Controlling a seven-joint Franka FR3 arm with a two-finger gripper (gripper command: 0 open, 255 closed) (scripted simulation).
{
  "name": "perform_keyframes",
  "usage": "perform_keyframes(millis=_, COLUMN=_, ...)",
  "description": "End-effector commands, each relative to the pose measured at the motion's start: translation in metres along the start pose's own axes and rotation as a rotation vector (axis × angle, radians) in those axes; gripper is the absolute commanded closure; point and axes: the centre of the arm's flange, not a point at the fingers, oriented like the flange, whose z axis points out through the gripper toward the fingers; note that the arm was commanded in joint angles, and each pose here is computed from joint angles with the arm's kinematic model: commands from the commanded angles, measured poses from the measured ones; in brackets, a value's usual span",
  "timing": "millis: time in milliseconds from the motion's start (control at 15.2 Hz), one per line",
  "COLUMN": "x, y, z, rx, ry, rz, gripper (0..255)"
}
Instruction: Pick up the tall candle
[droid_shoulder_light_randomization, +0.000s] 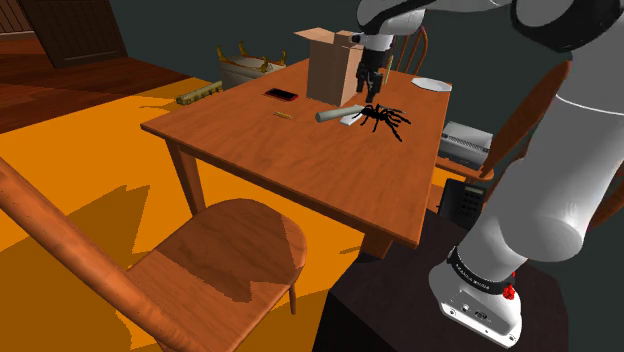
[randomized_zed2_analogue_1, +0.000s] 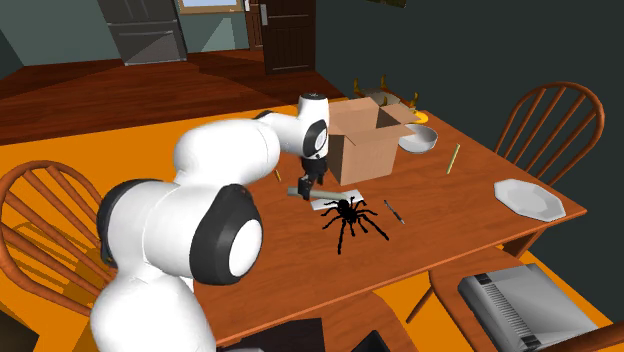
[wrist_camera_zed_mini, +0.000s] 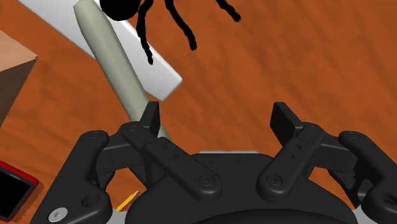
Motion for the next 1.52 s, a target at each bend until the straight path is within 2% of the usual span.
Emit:
perform_keyframes(millis=0, x=0.006, y=0.022, z=0.014, rx=0.009, ry=-0.009, rz=-0.085, gripper=0)
perform_keyframes(millis=462, x=0.041, y=0.095, z=0.068, rx=0.037, ry=-0.042, rz=-0.357, gripper=0)
perform_keyframes(millis=990, x=0.042, y=0.097, z=0.110, rx=0.039, ry=-0.044, rz=-0.369, gripper=0)
perform_keyframes(millis=1122, x=0.042, y=0.097, z=0.110, rx=0.039, ry=-0.044, rz=-0.369, gripper=0)
perform_keyframes(millis=1188, x=0.042, y=0.098, z=0.111, rx=0.039, ry=-0.044, rz=-0.369, gripper=255)
perform_keyframes(millis=1452, x=0.043, y=0.098, z=0.111, rx=0.039, ry=-0.044, rz=-0.369, gripper=255)
